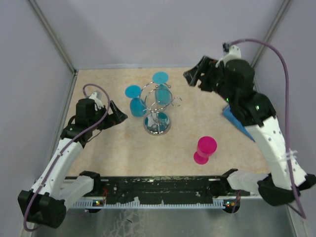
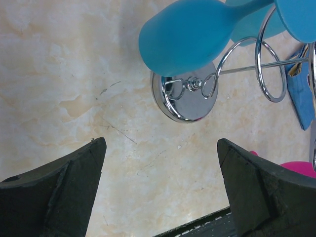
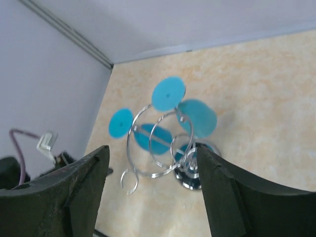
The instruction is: Take the wine glass off the wine glass rack
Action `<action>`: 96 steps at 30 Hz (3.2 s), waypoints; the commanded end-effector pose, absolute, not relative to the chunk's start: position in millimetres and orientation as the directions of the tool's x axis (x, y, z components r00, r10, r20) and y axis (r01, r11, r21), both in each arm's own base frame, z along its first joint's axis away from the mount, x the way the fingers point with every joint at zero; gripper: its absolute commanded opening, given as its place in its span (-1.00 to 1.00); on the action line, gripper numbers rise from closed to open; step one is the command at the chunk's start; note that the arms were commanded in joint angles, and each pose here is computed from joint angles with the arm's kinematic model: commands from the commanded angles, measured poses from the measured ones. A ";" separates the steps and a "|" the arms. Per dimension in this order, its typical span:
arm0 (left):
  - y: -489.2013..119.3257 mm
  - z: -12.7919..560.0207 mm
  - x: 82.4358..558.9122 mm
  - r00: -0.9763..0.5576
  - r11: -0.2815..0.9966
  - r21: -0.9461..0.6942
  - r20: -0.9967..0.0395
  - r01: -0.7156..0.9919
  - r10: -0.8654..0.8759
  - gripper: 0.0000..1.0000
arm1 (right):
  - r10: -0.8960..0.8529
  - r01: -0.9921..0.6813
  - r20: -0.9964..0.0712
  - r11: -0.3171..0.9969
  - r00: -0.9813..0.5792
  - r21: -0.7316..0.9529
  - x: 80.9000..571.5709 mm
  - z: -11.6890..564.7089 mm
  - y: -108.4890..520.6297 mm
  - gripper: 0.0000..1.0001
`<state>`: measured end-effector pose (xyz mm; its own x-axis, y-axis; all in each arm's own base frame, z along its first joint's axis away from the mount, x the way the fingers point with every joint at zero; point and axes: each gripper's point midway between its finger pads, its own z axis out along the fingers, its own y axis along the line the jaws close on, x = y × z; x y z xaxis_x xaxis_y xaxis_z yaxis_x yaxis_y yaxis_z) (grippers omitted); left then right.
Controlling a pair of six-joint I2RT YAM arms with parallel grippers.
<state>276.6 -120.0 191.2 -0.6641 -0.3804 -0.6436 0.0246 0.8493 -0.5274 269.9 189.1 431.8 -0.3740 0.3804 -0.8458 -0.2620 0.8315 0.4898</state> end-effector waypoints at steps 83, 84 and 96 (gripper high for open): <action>-98.4 200.8 287.7 -0.612 0.908 -0.420 -0.719 0.006 -0.329 0.99 | 0.172 -0.463 -0.577 0.436 -0.799 0.772 394.5 354.5 308.5 -1.00; -98.6 200.6 288.0 -0.613 0.907 -0.420 -0.718 0.006 -0.329 0.99 | 0.174 -0.473 -0.582 0.424 -0.794 0.772 391.9 361.2 307.4 -1.00; -97.5 203.0 289.3 -0.611 0.910 -0.415 -0.721 0.002 -0.327 0.99 | 0.242 -0.592 -0.627 0.208 -0.740 0.779 381.2 437.7 281.3 -1.00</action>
